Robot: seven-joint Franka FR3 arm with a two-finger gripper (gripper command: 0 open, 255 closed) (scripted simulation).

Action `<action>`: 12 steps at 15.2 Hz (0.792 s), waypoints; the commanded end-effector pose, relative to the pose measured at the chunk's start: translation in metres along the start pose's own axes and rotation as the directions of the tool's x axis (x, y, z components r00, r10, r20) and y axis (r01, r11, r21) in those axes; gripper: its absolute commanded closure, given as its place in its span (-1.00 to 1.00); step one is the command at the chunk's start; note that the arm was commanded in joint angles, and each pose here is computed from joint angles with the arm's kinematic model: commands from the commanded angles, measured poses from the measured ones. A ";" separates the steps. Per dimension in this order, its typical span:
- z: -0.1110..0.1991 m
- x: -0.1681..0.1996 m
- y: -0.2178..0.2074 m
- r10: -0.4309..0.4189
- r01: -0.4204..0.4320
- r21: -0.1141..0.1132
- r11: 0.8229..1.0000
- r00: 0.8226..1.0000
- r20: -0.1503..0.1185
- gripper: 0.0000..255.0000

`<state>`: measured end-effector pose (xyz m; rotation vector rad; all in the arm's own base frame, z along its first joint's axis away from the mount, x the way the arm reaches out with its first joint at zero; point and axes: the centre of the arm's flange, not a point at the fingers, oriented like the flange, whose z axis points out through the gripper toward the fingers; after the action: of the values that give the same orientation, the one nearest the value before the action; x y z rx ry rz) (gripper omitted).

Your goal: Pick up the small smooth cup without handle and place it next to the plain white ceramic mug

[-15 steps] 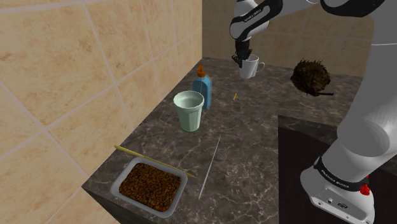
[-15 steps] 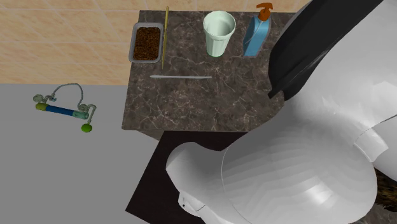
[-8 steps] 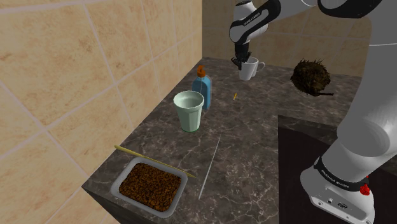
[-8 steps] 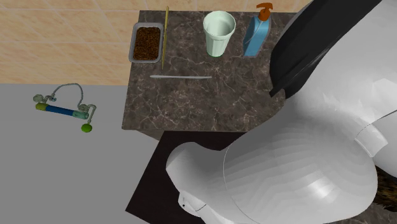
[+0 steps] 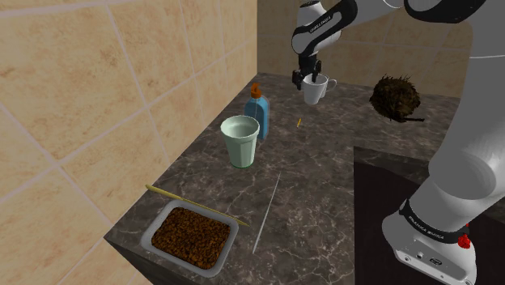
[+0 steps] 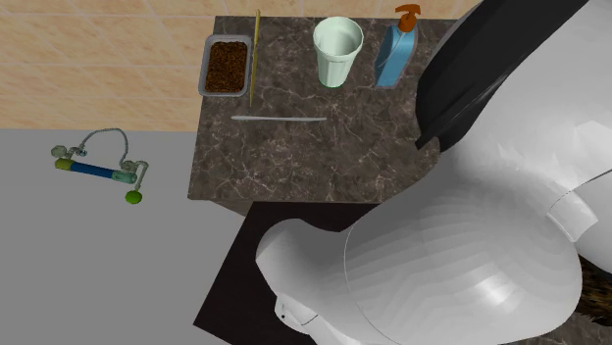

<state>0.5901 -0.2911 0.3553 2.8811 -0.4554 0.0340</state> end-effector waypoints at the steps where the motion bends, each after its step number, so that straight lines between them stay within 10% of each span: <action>1: 0.000 0.000 0.000 0.000 0.000 0.000 1.000 1.000 0.000 -1.00; 5: -0.050 0.000 0.000 0.000 0.000 0.000 1.000 1.000 0.000 -1.00; 12: -0.050 0.000 0.000 0.000 0.000 0.000 1.000 1.000 0.000 -1.00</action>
<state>0.5907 -0.2799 0.4040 2.8811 -0.4553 0.0342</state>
